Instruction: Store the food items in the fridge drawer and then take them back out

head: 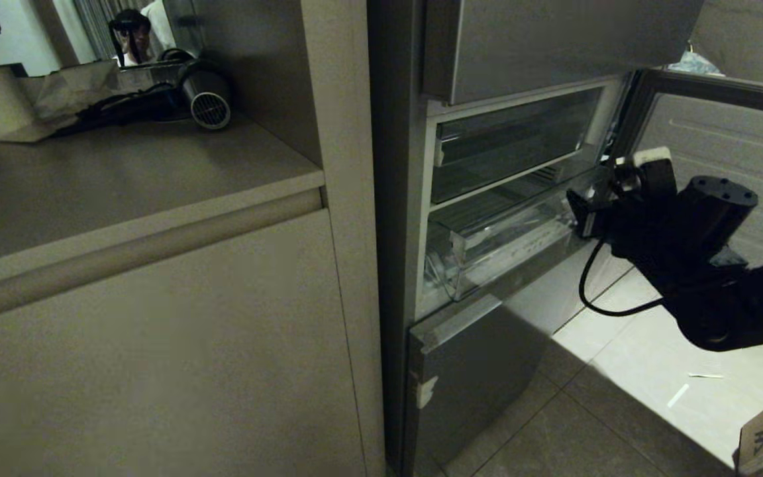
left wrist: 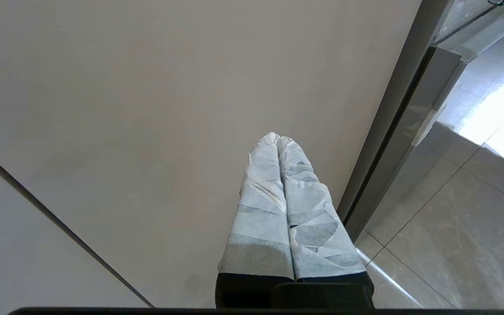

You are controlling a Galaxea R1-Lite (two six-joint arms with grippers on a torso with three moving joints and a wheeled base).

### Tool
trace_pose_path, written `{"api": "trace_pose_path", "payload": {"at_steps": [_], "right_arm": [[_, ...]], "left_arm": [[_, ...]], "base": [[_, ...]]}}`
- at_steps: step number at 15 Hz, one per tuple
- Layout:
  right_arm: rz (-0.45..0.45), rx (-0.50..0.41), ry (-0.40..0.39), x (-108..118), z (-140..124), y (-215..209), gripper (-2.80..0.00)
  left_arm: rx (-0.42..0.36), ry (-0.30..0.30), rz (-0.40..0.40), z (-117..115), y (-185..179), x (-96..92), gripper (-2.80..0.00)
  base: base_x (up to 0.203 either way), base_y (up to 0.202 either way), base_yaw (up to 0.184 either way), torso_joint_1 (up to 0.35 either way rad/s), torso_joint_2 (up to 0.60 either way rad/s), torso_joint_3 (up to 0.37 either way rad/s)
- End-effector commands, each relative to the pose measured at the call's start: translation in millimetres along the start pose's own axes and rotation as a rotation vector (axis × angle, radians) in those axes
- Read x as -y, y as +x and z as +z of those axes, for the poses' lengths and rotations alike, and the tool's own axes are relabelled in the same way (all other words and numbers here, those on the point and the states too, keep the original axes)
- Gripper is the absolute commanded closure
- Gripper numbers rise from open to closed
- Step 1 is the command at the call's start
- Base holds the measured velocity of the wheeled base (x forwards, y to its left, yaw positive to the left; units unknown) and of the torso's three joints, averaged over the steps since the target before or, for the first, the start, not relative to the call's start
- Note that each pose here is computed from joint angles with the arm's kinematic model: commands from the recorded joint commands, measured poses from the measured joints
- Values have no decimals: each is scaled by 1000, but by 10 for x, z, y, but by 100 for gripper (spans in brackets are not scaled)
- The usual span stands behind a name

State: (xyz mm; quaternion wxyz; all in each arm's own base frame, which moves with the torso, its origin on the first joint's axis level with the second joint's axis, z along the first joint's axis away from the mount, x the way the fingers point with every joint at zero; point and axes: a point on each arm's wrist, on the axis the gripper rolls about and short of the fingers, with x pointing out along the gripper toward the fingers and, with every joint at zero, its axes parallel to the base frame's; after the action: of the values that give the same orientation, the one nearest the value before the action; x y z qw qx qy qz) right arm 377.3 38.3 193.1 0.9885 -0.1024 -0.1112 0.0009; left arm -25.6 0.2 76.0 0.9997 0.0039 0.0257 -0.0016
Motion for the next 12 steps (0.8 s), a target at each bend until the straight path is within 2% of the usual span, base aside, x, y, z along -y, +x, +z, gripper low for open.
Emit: {"api": "trace_pose_path", "payload": {"at_steps": [1, 4, 6, 7, 12], "right_arm": [[53, -84, 14, -6, 106, 160, 0], [140, -147, 103, -1, 271, 319, 0], [204, -240, 137, -8, 295, 381, 0], [231, -248, 167, -9, 322, 421, 0], [248, -296, 199, -42, 208, 589, 0]], "left_arm": [[-2, 0, 0, 0, 1, 0, 0], [-2, 0, 0, 0, 1, 0, 0], [-2, 0, 0, 2, 1, 0, 0], [-2, 0, 0, 0, 1, 0, 0], [-2, 0, 0, 0, 1, 0, 0]], "base": [[0, 0, 0, 0, 0, 0], [0, 0, 0, 0, 0, 0], [0, 0, 0, 0, 0, 0], [0, 0, 0, 0, 0, 0], [0, 0, 0, 0, 0, 0]]}}
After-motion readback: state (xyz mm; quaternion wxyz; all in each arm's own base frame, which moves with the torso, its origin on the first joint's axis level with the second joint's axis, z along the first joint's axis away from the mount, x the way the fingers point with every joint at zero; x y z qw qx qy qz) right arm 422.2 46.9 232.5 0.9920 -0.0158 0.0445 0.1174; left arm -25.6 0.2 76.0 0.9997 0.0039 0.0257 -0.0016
